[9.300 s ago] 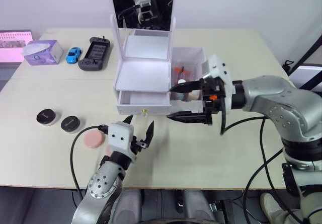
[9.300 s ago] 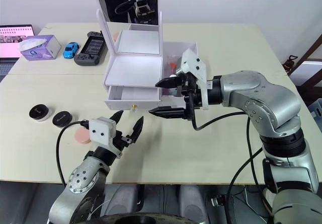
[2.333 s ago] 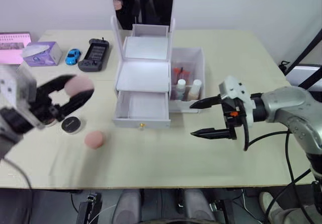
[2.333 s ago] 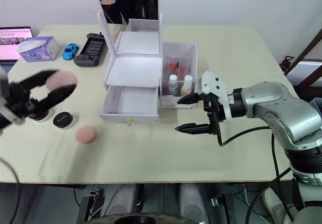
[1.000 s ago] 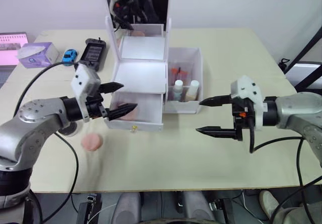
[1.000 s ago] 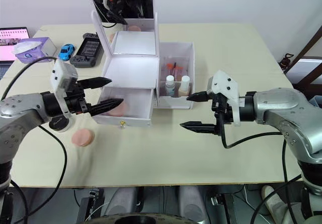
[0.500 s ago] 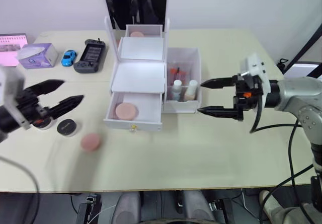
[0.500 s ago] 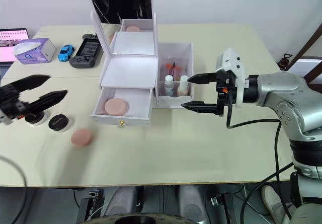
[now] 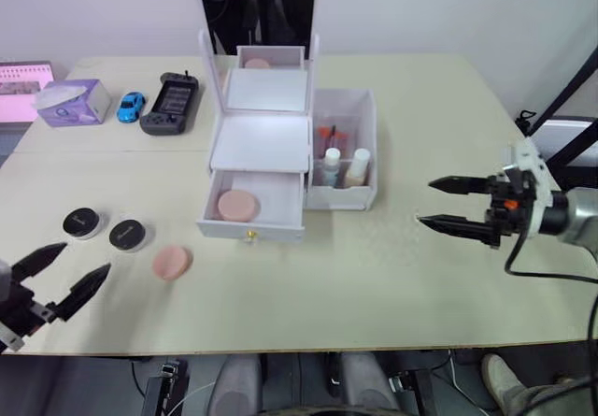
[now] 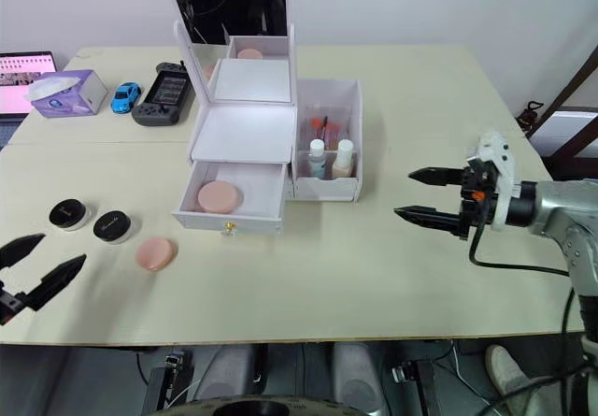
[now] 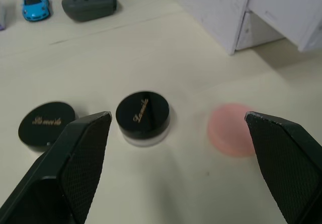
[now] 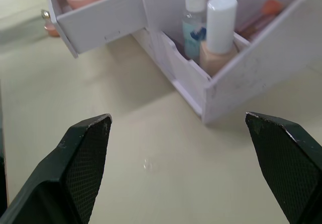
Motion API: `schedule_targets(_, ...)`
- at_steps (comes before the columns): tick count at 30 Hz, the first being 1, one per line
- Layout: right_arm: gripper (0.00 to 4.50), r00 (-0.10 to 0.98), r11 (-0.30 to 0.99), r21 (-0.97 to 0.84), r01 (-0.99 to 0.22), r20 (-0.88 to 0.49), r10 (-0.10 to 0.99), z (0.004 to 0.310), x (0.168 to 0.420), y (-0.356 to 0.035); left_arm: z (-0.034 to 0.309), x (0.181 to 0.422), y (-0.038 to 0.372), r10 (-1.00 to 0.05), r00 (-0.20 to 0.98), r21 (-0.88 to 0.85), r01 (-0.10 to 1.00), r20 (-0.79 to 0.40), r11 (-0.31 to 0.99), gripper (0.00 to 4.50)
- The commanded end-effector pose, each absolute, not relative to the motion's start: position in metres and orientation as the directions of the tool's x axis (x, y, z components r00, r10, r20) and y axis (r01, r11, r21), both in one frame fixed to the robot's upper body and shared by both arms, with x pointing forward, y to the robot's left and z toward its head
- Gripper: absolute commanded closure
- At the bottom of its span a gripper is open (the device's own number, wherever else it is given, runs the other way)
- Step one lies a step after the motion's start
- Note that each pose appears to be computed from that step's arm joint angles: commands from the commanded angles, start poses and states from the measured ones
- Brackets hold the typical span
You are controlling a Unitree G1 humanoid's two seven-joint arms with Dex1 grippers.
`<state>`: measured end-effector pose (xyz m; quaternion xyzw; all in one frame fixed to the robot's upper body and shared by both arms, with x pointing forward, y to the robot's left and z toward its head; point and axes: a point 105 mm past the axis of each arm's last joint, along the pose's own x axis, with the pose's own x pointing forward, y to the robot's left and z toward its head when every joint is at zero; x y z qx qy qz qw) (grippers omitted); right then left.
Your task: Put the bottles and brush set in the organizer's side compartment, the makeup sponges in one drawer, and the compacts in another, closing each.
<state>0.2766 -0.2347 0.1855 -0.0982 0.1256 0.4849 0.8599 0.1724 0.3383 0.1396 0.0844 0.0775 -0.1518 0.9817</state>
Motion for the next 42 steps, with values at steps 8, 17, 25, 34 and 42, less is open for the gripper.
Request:
schedule_targets(8, 0.00, 0.636, 0.645, -0.080, -0.760, -0.299, 0.712, 0.179, 0.272, -0.277, 0.143, 0.153, 0.413, -0.098, 0.971, 0.225, 0.148, -0.220, 0.963, 0.03)
schedule_targets(17, 0.00, 0.595, 0.605, -0.080, -0.793, -0.322, 0.737, 0.177, 0.268, -0.268, 0.147, 0.167, 0.412, -0.160, 0.960, 0.247, 0.216, -0.230, 0.944, 0.03)
schedule_targets(25, 0.00, 0.422, 0.411, -0.099, -0.906, -0.269, 0.866, 0.201, 0.270, -0.203, 0.149, 0.177, 0.366, -0.358, 0.901, 0.149, 0.400, -0.246, 0.904, 0.03)
schedule_targets(34, 0.00, 0.246, 0.210, -0.153, -0.966, -0.282, 0.927, 0.230, 0.253, -0.148, 0.128, 0.178, 0.310, -0.483, 0.821, 0.098, 0.531, -0.305, 0.842, 0.03)
schedule_targets(42, 0.00, 0.304, 0.257, -0.193, -0.947, -0.276, 0.912, 0.236, 0.256, -0.151, 0.097, 0.192, 0.290, -0.454, 0.820, 0.072, 0.507, -0.348, 0.859, 0.03)
